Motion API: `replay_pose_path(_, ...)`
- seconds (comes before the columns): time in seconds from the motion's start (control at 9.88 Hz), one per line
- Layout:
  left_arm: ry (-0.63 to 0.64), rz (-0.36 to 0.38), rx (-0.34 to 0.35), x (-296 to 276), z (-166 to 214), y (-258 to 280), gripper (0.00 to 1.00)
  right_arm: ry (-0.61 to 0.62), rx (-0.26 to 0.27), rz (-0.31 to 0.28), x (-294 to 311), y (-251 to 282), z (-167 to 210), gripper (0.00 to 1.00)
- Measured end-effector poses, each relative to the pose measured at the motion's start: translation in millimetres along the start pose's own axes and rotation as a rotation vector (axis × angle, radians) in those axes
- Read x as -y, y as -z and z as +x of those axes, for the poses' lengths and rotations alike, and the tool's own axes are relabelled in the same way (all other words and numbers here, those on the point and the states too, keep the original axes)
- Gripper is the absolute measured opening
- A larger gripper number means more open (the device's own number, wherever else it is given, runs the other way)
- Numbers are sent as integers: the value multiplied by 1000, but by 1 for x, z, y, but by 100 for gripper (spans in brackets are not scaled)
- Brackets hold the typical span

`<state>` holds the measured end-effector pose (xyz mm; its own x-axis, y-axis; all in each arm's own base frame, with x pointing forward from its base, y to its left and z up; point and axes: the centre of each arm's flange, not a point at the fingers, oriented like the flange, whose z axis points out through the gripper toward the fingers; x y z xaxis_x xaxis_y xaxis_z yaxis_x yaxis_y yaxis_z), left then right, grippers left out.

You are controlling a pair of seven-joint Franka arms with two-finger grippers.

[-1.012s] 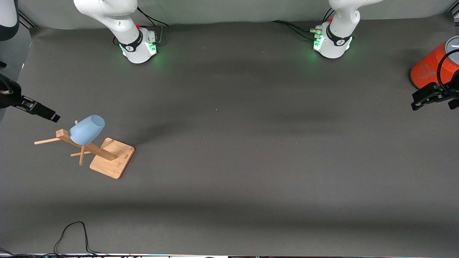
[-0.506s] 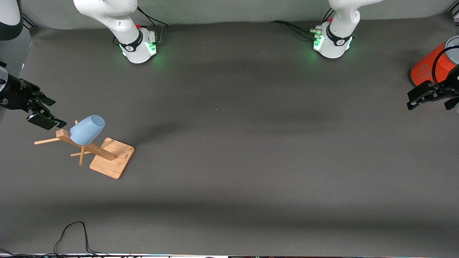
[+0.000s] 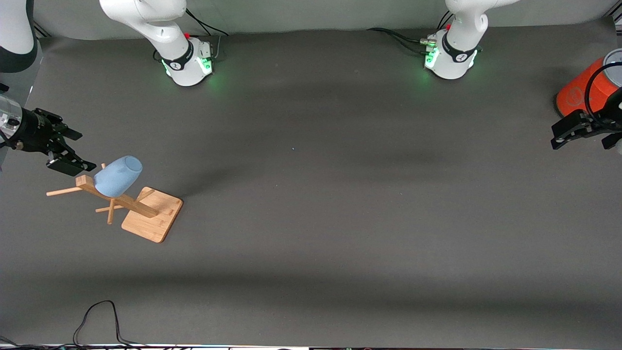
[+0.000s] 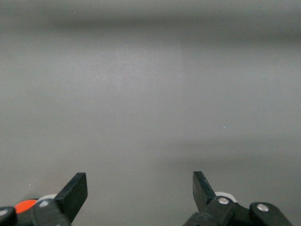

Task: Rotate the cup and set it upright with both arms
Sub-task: 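Lower the right gripper over the blue cup lying beside the wooden stand, then close the right gripper on the blue cup's base and lift it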

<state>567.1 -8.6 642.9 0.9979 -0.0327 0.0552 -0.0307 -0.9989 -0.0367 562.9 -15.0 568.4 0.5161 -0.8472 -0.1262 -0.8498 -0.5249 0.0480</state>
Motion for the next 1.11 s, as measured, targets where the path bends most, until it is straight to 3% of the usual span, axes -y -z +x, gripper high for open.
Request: replay_pose_path(1.11,0,-1,5,0,1,-3,100,-10,16,-29,39,-111,29,100)
